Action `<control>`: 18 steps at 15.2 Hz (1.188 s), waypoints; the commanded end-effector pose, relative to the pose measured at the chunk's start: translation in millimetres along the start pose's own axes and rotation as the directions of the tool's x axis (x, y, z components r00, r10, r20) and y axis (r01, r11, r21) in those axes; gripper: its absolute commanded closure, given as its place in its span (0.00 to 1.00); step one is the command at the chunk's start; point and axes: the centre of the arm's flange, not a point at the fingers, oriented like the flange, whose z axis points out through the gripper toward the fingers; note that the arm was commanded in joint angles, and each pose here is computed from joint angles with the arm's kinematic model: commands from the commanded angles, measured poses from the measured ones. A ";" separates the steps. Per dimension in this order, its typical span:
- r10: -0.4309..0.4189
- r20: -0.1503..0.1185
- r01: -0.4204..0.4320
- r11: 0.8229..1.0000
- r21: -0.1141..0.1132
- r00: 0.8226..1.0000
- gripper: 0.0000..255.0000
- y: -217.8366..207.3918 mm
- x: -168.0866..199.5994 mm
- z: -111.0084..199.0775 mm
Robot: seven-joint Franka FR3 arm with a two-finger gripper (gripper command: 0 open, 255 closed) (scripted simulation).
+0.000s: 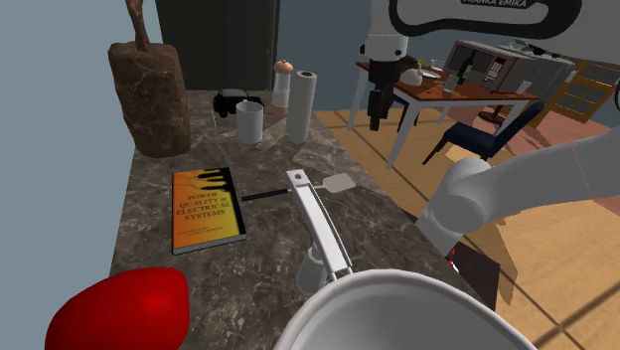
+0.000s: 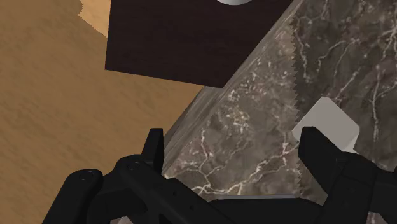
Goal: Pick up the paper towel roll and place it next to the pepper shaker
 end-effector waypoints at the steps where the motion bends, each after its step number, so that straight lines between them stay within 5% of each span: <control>1: 0.000 0.000 0.000 1.000 0.000 1.000 0.00 0.0 0.0 0.0; 18: 0.114 -0.043 -0.116 0.992 -0.043 0.992 0.00 -14.9 181.3 -123.2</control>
